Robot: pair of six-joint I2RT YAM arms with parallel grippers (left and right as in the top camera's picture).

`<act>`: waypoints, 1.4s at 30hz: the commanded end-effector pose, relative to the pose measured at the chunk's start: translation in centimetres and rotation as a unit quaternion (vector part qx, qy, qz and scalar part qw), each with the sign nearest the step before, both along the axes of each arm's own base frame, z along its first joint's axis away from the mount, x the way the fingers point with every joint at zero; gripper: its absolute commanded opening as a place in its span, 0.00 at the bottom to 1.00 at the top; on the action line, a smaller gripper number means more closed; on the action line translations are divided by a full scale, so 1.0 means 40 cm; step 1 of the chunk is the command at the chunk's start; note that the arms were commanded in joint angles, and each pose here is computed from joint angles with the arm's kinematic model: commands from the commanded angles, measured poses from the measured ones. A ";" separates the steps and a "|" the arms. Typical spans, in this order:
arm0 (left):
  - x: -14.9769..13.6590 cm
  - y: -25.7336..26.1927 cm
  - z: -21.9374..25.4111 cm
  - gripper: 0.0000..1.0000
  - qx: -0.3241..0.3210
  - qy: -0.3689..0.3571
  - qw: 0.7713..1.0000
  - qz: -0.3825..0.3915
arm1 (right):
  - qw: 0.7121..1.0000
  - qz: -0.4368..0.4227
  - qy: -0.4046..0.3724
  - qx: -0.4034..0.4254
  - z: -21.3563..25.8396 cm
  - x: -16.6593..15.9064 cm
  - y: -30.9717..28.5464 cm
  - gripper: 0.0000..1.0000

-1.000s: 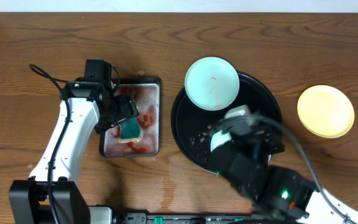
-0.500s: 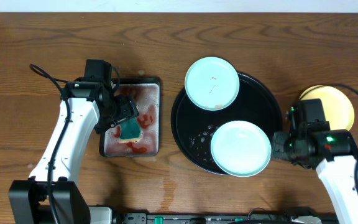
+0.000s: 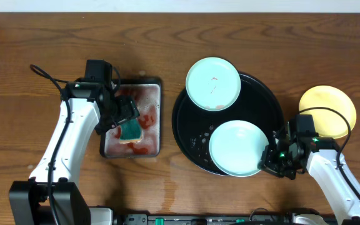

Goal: Clean dirty plates on tray and stack at the side
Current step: 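Tilt and lift the front mint plate off the black tray with right gripper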

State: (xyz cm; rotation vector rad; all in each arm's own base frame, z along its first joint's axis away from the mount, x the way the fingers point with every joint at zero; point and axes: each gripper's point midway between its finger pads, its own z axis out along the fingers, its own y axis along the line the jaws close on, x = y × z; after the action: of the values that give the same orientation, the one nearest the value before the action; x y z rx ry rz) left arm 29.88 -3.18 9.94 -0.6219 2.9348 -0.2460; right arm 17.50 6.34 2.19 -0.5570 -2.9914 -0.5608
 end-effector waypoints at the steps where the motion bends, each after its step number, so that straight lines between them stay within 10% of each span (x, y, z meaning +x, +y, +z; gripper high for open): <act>1: 0.004 0.002 0.009 0.84 -0.001 -0.005 1.000 0.001 | 0.999 -0.032 0.005 0.004 0.004 0.007 0.000 0.01; 23: 0.004 0.002 0.009 0.84 -0.001 -0.005 1.000 0.001 | 0.918 0.081 -0.301 -0.247 0.327 0.260 -0.097 0.01; 42: 0.004 0.002 0.009 0.84 -0.001 -0.005 1.000 0.001 | 0.614 0.302 -0.465 -0.561 0.575 0.224 0.117 0.01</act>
State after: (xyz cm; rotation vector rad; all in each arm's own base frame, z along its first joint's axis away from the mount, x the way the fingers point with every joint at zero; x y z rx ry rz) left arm 29.88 -3.18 9.94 -0.6219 2.9348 -0.2460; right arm 26.70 12.33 22.30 1.1764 -3.7389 1.2427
